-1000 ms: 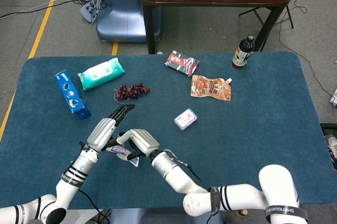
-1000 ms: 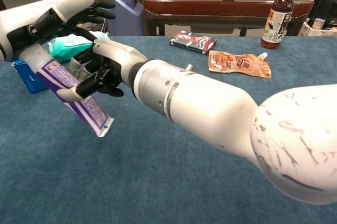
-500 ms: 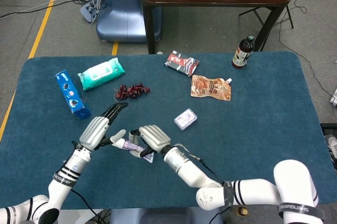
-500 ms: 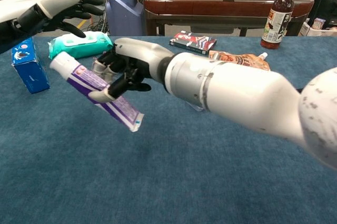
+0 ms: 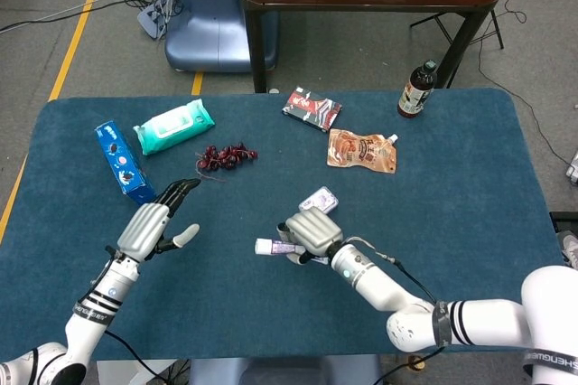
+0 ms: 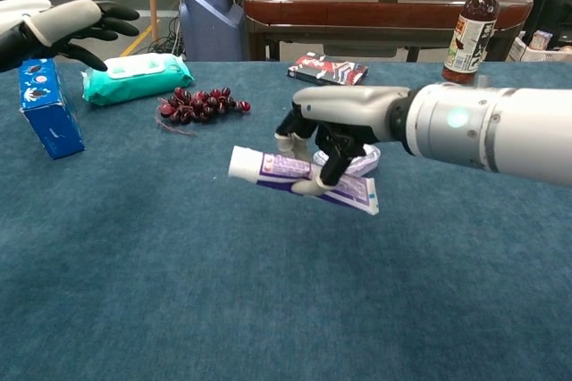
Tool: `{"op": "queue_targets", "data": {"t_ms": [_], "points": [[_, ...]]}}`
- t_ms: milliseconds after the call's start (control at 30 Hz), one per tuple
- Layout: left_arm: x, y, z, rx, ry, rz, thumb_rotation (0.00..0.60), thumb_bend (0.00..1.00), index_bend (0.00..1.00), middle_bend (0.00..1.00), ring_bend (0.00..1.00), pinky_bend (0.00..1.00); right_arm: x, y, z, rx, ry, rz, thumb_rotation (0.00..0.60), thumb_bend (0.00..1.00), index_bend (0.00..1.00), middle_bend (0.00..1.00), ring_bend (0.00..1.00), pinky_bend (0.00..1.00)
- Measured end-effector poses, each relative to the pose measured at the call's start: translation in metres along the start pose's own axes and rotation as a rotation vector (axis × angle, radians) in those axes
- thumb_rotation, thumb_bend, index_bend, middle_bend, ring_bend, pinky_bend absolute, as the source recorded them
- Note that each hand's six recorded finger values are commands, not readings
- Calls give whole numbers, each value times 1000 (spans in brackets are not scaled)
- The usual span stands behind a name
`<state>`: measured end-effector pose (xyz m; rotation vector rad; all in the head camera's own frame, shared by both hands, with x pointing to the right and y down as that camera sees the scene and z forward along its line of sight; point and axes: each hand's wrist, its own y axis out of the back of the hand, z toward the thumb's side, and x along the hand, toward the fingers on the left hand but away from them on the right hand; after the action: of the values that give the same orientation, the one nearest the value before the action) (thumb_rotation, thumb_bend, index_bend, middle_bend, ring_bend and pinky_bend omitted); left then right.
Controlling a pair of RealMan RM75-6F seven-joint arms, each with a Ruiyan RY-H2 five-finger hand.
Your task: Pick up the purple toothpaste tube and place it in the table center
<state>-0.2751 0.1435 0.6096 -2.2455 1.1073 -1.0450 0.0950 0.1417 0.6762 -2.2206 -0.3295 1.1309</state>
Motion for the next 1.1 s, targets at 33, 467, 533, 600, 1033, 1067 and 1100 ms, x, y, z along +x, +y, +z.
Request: {"op": "queue_targets", "data": {"t_ms": [33,467,533,600,1033,1067,1100], "points": [[0,-1,0,3,1,-2,0,154,0,53,29,139,0,-3,-2,9,-3,4,600,804,947,776,734,684],[-7,1,-5,13,21,6,0,154,0,51,28,131,0,-32,-17,121,-22,60,600,401,136,279,286,329],[-7,2,-5,15,20,7,0,154,0,51,28,131,2,-28,-17,119,-23,49,600,311,38,211,243,308],[-7,3,-5,18,19,8,0,154,0,50,28,131,4,-21,-17,116,-25,30,600,278,9,188,235,302],[-15,15,-32,119,82,46,144,154,0,50,31,130,57,46,-77,44,-191,-204,600,241,108,287,283,302],[-17,16,-36,137,90,50,208,154,0,50,33,130,65,48,-85,40,-217,-220,600,241,132,298,288,301],[-18,18,-40,156,100,54,311,154,0,50,34,129,75,51,-96,36,-251,-238,600,241,153,308,292,301]]}}
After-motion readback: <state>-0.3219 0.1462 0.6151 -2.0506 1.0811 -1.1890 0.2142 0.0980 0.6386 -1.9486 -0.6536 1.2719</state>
